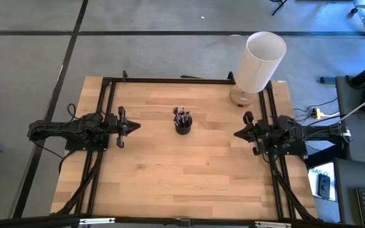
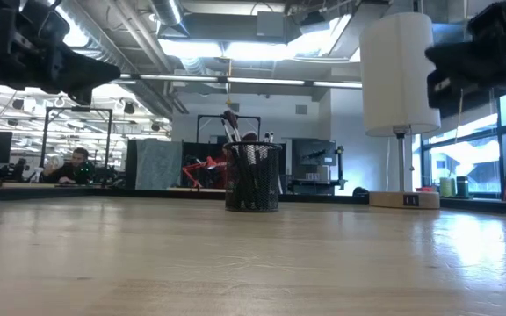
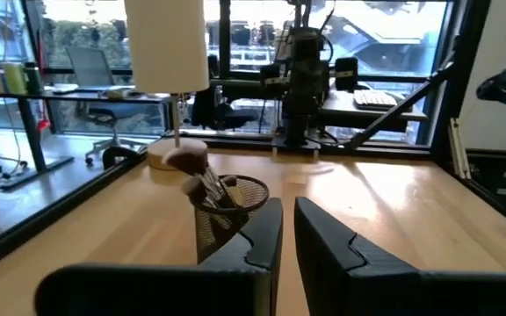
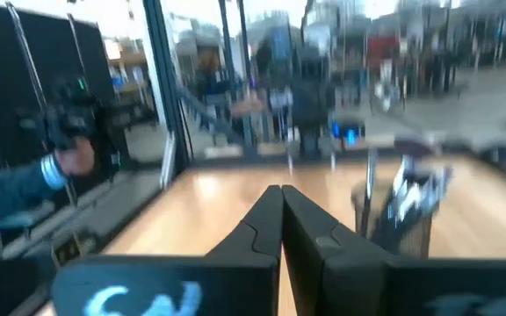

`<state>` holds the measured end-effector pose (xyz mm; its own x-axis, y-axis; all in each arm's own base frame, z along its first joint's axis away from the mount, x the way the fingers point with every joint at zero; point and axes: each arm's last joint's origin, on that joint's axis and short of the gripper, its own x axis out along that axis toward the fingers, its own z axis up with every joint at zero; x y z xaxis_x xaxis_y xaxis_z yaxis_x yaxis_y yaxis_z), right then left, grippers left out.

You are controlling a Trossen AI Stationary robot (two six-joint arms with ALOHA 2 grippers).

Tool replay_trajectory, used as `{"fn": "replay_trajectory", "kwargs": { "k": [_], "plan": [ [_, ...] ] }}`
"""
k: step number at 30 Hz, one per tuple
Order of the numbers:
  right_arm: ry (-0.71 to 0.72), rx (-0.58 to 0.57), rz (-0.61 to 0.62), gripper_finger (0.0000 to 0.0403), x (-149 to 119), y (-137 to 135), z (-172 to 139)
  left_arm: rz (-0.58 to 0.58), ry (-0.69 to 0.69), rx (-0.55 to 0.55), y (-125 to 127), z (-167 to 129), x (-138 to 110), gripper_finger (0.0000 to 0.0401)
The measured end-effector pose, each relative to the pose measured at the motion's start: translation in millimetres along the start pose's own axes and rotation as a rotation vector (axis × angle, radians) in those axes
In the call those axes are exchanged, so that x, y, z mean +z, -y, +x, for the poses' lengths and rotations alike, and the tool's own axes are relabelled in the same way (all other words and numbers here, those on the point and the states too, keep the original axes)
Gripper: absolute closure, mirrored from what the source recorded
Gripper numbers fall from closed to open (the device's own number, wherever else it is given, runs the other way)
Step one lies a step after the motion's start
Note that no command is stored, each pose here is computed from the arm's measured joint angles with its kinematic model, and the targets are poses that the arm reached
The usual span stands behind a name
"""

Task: Sort items
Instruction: Return to Home Position

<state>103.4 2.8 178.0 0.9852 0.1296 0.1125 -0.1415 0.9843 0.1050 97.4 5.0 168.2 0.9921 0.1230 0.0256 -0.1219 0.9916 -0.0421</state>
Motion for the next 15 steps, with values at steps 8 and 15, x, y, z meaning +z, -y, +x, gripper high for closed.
{"fn": "replay_trajectory", "kwargs": {
  "k": [8,15],
  "plan": [
    [0.107,0.061,-0.044,0.0393,10.7,-2.8,-0.7,-0.004,0.033,0.041,-1.1,-0.1,3.1,0.0372],
    [0.094,0.087,-0.025,0.0393,9.7,-3.6,-1.3,-0.014,0.034,0.063,-1.8,-0.1,3.1,0.0372]
  ]
}}
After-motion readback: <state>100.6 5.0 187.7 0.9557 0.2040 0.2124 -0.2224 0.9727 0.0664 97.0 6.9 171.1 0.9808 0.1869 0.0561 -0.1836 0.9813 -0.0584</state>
